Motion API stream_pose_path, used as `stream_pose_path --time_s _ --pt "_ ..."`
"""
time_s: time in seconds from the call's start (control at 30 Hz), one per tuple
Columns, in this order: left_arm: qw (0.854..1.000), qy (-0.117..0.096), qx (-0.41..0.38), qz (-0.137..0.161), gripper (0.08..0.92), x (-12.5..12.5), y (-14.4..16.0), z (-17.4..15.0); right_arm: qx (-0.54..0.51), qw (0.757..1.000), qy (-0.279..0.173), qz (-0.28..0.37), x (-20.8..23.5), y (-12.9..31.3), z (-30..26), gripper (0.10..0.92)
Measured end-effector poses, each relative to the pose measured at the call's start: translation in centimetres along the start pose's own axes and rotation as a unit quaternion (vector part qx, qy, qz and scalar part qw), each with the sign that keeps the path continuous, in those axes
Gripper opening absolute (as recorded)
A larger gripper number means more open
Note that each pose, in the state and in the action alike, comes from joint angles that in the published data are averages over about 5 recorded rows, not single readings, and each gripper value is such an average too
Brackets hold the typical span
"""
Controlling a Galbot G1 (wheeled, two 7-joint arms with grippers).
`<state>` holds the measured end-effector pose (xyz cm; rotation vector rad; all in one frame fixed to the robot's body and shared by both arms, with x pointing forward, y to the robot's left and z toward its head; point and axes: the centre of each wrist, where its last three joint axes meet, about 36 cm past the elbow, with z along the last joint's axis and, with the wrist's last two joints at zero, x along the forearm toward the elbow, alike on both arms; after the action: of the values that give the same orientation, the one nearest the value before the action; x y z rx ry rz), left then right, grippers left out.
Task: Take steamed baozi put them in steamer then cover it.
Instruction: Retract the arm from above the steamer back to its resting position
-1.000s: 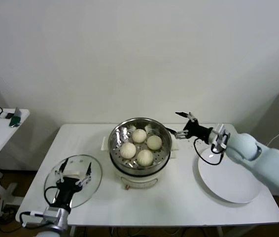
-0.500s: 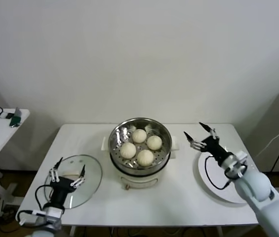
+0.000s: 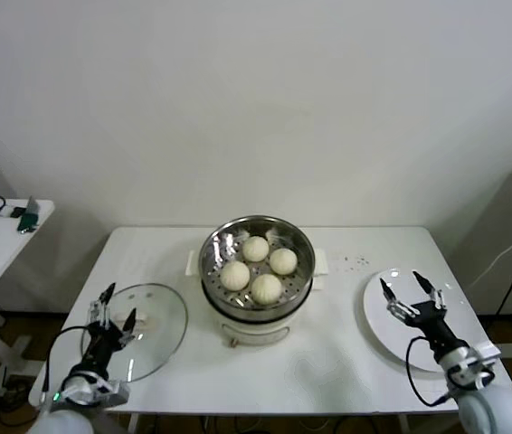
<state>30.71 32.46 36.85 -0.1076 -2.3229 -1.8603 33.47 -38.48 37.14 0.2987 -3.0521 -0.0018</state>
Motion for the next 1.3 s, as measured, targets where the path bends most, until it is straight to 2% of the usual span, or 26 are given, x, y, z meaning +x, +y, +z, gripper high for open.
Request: stream_pose_path --time_s 0.13,0.37,1.3 --pt "0.999 0.012 -0.050 0.014 0.823 -0.2 -1.0 0.4 0.000 1.000 0.005 0.020 1.3 -0.4 0.5 0.823" --pt "0.995 0.029 -0.089 0.031 0.823 -0.2 -2.9 0.7 0.004 0.999 0.013 0.036 2.4 -0.5 1.1 0.823" --pt "0.992 0.044 -0.116 0.015 0.823 -4.9 -6.4 1.2 0.029 0.998 0.020 0.059 4.3 -1.5 1.3 0.823"
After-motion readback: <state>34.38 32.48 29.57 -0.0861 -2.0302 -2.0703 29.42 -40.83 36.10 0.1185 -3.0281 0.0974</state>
